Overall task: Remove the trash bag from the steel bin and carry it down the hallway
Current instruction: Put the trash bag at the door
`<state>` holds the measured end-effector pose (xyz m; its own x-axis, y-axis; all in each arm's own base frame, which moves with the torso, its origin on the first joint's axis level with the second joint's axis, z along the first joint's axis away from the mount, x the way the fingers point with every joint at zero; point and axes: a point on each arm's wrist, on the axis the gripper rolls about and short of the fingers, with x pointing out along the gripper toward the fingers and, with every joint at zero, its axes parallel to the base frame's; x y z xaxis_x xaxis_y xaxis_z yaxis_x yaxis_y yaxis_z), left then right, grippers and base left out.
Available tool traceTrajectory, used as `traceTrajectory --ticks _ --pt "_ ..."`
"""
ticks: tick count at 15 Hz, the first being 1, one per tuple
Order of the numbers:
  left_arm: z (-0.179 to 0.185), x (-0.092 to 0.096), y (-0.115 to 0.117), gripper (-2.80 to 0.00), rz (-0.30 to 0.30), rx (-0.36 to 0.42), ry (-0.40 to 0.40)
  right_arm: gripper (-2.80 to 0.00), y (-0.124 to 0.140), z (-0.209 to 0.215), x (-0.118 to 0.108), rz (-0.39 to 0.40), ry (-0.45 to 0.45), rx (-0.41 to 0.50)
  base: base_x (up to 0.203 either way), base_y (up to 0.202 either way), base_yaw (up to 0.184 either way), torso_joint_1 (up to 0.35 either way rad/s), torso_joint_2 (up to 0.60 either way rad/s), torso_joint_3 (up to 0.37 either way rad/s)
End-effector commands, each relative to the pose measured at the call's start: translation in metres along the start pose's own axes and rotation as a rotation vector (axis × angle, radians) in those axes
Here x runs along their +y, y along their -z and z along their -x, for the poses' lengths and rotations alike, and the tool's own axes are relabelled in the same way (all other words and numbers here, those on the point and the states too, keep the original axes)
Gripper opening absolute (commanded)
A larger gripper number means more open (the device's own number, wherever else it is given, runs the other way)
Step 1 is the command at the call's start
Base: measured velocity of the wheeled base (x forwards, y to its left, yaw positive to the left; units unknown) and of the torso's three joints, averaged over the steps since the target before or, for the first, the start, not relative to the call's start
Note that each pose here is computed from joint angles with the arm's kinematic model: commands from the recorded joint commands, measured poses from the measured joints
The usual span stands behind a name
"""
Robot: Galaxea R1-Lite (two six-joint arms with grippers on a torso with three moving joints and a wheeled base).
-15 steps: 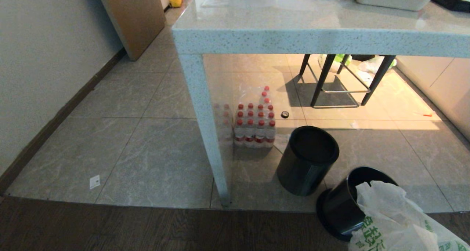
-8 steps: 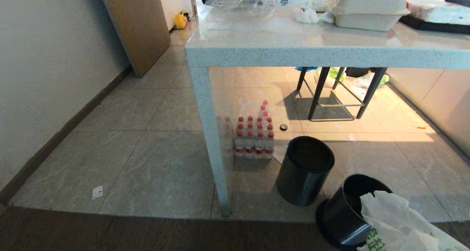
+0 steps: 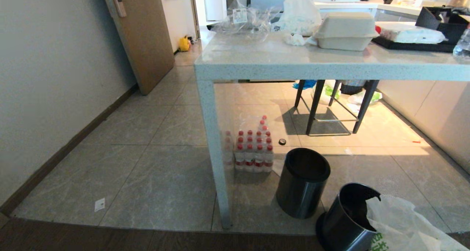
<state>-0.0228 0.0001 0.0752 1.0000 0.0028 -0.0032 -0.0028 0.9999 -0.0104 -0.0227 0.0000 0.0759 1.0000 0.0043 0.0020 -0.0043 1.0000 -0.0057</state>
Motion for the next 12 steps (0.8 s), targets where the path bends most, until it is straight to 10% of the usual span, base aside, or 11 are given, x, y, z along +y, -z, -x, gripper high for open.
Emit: traceTrajectory --ticks 1,12 --pt "-0.0001 0.0 0.0004 -2.8 -0.001 0.001 0.0 -2.8 -0.0001 0.0 0.0 0.0 0.0 -0.001 0.0 0.0 0.0 0.002 0.0 0.203" --pt "-0.0001 0.0 0.0004 -2.8 -0.009 0.001 0.0 -2.8 -0.0001 0.0 0.0 0.0 0.0 -0.001 0.0 0.0 0.0 0.0 0.0 0.031"
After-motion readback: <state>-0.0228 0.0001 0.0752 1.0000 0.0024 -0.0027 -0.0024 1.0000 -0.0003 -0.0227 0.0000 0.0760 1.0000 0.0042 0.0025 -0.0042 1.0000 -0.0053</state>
